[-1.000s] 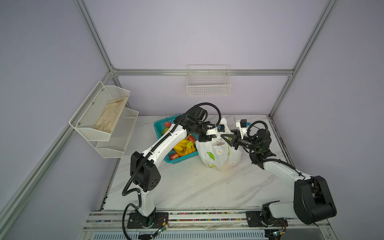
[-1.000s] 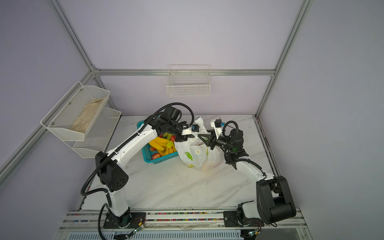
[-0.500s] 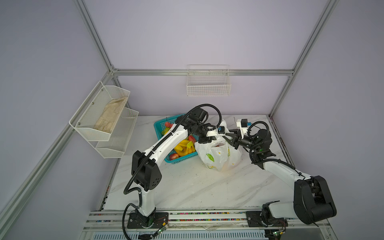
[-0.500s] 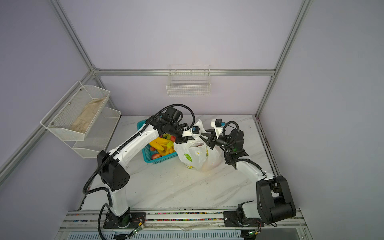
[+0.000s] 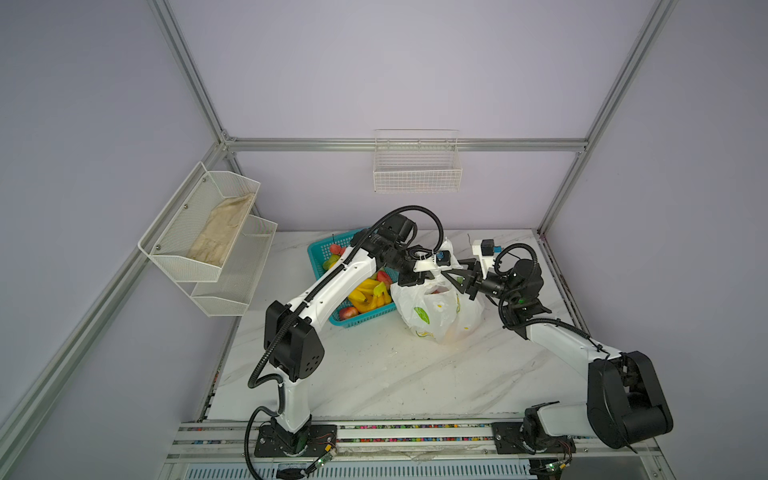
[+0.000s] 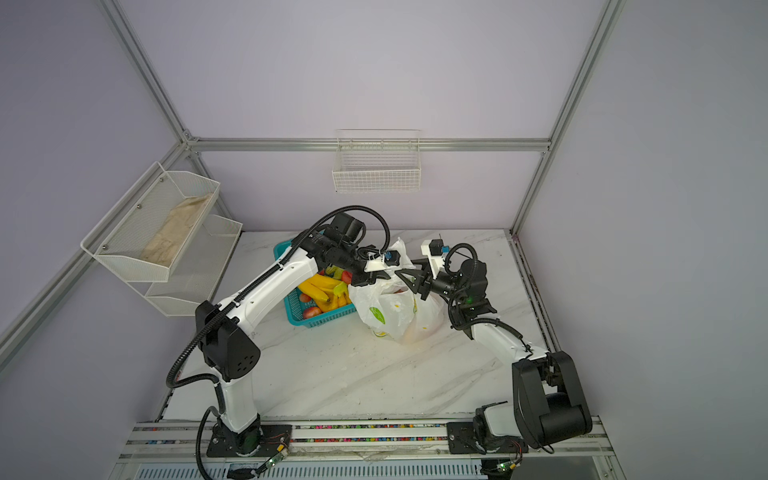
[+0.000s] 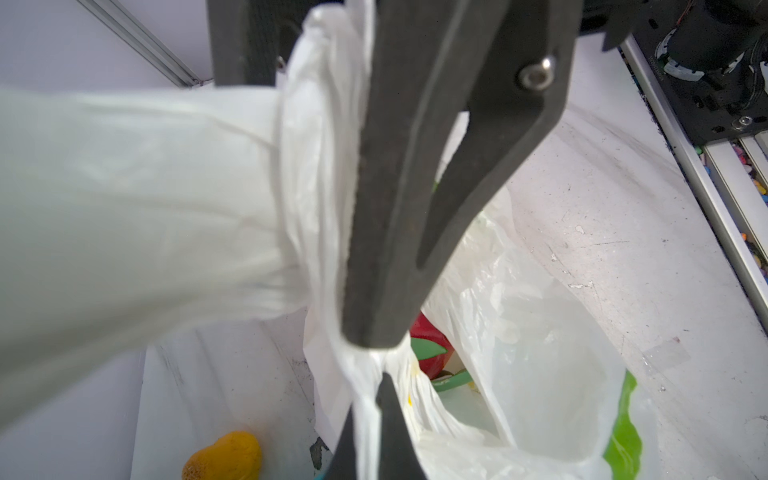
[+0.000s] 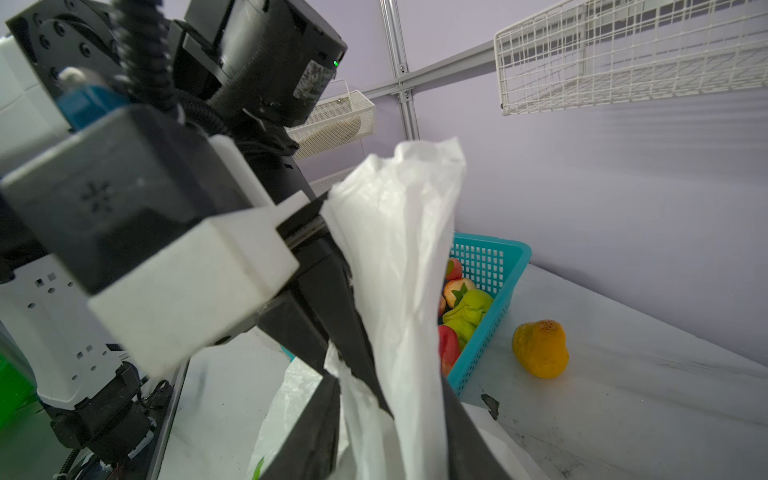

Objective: Place the fake fruits into the plastic bag and tie a complex knot

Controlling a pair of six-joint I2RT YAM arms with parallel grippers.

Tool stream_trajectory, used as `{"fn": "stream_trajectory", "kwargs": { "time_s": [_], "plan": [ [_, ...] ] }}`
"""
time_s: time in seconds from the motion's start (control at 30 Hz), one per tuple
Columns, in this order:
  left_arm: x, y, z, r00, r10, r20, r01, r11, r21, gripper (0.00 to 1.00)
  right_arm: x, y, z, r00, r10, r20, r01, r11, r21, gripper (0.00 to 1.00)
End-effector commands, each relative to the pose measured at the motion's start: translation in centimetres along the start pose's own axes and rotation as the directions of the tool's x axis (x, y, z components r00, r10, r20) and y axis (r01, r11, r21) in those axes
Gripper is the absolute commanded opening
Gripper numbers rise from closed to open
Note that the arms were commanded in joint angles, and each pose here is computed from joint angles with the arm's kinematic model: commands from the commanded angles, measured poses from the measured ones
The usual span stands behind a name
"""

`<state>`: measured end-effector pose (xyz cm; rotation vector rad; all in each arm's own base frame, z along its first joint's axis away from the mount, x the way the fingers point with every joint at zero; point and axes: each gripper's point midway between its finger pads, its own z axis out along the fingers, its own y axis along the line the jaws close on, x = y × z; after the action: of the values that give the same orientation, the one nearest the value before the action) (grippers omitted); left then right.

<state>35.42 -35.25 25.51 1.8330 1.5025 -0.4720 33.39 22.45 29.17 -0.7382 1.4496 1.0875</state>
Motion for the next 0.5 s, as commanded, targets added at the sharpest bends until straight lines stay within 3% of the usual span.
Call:
{"fn": "stream_trajectory", "kwargs": {
  "time_s": [0.0,0.1,0.27,0.47],
  "plan": [
    [-3.2,1.3,-1.5,0.997,0.031,0.077,-0.028,0.999,-0.038,0.0,-0.2,0.3,0.1,1.0,-0.014,0.009,0.014,1.0,-0.017,0.38],
    [-3.2,1.4,-1.3,0.997,0.025,0.075,-0.022,0.999,-0.039,0.0,0.0,0.2,0.1,1.0,-0.017,0.005,0.017,1.0,-0.009,0.34],
    [-2.9,1.7,-1.7,0.998,0.007,0.066,-0.003,0.999,-0.052,0.04,0.3,-0.1,0.0,1.0,-0.018,-0.004,0.018,1.0,0.012,0.13],
    [-3.4,1.8,-3.5,0.989,-0.057,0.136,0.066,0.996,-0.066,0.37,0.5,0.2,-0.3,1.0,-0.019,-0.009,0.019,1.0,0.015,0.01]
  ]
}}
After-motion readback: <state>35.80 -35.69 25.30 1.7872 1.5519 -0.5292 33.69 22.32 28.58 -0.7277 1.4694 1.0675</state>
